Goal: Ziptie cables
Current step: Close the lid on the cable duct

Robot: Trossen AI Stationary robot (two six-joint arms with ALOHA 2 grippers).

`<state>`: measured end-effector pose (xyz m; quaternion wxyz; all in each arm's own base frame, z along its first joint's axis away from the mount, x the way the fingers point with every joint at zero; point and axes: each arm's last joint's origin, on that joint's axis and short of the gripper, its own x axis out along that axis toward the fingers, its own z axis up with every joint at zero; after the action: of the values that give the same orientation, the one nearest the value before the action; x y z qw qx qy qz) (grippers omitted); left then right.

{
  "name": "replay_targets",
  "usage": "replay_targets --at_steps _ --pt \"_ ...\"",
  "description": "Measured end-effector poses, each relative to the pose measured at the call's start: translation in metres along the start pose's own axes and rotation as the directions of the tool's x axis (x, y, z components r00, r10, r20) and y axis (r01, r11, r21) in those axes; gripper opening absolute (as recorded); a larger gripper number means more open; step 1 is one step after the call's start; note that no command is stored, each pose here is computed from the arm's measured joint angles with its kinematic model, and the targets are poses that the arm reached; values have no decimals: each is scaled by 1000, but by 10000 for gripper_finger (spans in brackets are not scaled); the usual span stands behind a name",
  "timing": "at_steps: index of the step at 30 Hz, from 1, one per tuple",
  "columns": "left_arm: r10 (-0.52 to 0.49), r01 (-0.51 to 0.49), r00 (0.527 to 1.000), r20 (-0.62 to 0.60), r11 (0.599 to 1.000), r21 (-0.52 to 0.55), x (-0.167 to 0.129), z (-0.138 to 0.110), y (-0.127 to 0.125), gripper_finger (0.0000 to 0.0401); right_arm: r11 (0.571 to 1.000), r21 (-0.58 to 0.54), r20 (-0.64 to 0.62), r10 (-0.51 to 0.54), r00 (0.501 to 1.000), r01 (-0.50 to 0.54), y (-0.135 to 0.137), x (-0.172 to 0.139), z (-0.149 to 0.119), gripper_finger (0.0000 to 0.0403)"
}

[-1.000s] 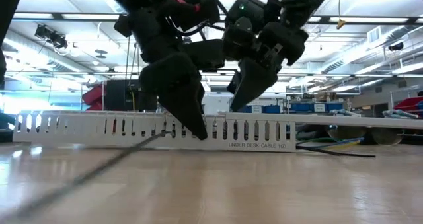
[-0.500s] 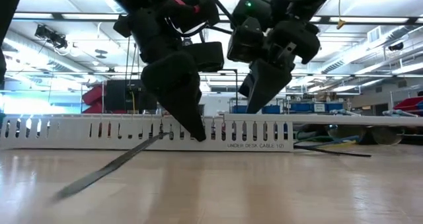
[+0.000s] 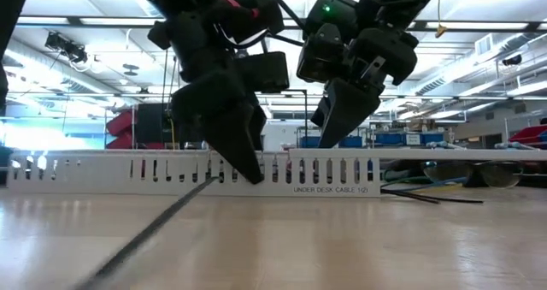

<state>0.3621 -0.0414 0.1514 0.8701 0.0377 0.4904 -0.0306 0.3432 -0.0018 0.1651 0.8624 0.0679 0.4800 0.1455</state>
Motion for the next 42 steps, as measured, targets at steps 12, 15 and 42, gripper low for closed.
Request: replay_targets --at_steps 12,15,42 --pt "59 -58 993 -101 998 16 -1 -10 2 331 1000 3 -8 5 1000 -5 0 1 -1 0" --pt "71 -71 991 -117 997 4 -2 -11 2 333 1000 4 -9 6 1000 -6 0 1 -1 0" --pt "-21 21 999 -48 1000 -2 -1 -5 -2 172 999 -13 15 33 999 -33 0 2 0 0"
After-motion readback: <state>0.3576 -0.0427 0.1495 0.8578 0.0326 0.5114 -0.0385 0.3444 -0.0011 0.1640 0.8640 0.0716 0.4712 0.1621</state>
